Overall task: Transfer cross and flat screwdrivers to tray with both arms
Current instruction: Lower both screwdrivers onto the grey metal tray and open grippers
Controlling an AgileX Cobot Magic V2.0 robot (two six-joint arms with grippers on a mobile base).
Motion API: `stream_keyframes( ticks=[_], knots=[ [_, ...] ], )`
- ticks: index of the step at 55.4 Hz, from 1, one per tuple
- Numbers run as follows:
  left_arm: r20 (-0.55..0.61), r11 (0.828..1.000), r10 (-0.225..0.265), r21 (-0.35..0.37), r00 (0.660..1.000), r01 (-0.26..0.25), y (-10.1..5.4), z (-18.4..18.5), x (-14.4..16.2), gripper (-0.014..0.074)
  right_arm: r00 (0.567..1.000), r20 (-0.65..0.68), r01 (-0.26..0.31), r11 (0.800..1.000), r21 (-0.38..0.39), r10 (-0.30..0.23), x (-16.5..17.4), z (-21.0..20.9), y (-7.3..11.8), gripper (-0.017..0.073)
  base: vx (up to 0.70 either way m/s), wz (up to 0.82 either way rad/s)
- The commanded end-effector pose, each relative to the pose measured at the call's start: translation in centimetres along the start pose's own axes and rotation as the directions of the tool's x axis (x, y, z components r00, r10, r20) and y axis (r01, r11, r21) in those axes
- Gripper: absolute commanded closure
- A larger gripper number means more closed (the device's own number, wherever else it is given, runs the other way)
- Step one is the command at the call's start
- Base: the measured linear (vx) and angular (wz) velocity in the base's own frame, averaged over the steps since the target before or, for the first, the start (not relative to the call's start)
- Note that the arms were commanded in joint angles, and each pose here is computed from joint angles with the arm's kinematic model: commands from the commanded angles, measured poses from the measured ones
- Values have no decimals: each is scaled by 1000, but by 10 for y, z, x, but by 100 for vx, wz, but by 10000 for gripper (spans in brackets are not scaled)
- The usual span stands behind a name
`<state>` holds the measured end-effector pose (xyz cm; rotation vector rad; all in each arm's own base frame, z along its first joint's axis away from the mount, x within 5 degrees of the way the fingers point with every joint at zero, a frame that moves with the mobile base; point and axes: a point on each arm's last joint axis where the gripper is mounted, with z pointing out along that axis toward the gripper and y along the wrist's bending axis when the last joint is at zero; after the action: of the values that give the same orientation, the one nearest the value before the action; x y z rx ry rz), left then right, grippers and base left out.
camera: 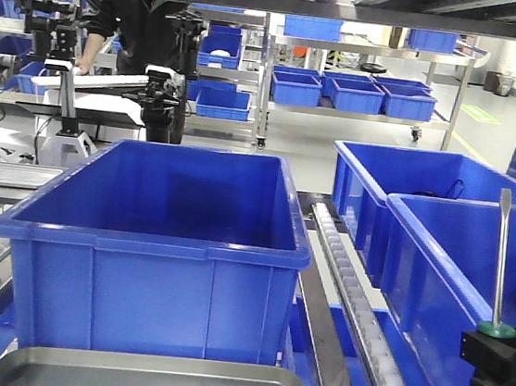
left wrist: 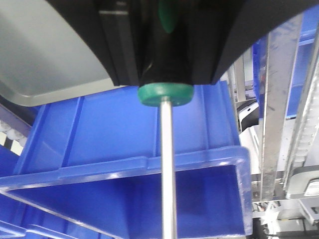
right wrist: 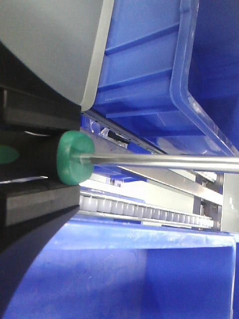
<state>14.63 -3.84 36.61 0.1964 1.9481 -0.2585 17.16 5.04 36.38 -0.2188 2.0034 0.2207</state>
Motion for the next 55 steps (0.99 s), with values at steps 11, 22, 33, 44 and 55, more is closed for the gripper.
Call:
stream_keyframes(
  ticks=[11,22,33,44,55],
  knots=[
    [120,1000,-10,8,993,9,-2,-6,-17,596,992,127,14,1000,-3,-14,-18,-9,1,567,0,-1],
    [130,1000,-10,7,991,9,-2,-6,-18,596,990,138,15,1000,-4,-14,-19,-9,1,567,0,0],
    [140,1000,-10,6,990,9,-2,-7,-19,596,986,166,14,1000,-7,-12,-21,-9,1,567,0,0],
    [132,980,-180,103,975,168,-8,-2,-20,596,983,155,-86,990,-108,102,-22,-2,11,567,0,0],
    [-30,960,-234,151,972,236,-13,26,-10,596,997,26,-67,951,-301,78,-10,35,56,567,0,0]
  ],
)
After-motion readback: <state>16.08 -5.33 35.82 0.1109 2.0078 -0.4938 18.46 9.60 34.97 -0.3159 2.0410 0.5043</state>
